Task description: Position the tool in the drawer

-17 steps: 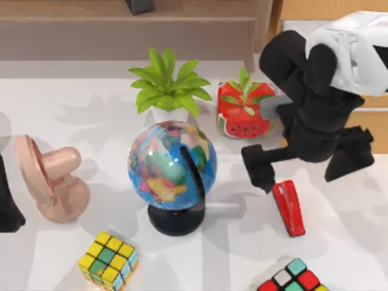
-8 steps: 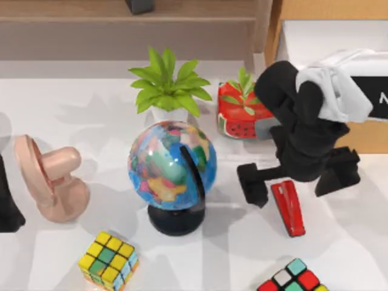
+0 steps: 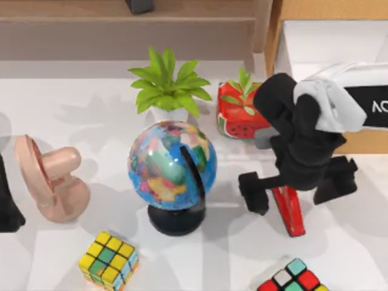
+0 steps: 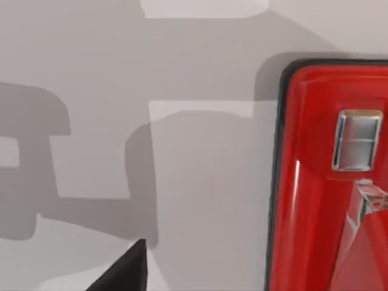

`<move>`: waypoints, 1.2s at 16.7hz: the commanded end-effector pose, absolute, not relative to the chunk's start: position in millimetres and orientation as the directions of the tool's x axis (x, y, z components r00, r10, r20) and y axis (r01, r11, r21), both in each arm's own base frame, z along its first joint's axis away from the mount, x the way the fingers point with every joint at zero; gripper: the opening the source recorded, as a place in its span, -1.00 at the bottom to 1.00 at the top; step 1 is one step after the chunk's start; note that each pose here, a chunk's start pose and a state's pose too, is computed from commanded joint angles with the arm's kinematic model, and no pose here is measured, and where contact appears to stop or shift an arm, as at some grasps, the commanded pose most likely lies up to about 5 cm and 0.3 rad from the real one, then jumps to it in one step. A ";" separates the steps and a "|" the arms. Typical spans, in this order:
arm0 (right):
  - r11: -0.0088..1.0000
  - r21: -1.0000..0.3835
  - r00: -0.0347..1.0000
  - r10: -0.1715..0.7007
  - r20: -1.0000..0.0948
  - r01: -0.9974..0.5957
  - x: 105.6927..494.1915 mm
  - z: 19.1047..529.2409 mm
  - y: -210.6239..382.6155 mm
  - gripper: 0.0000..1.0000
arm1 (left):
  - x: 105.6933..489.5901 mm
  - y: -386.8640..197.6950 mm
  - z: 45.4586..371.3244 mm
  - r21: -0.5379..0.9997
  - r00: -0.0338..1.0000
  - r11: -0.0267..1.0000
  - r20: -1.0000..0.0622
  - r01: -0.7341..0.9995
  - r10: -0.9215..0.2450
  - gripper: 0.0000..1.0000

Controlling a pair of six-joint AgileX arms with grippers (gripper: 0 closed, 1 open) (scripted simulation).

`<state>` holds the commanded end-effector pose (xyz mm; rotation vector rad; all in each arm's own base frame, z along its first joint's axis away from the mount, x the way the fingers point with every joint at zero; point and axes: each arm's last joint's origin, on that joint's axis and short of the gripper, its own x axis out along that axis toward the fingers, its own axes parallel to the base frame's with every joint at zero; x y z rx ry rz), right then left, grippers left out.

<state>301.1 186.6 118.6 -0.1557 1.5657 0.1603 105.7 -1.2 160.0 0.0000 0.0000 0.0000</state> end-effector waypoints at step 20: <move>0.980 0.003 0.001 0.004 -1.000 -0.199 301.0 119.2 186.6 -1.00 | 105.7 -1.2 160.0 0.000 1.000 1.000 0.000 0.000 0.000 1.00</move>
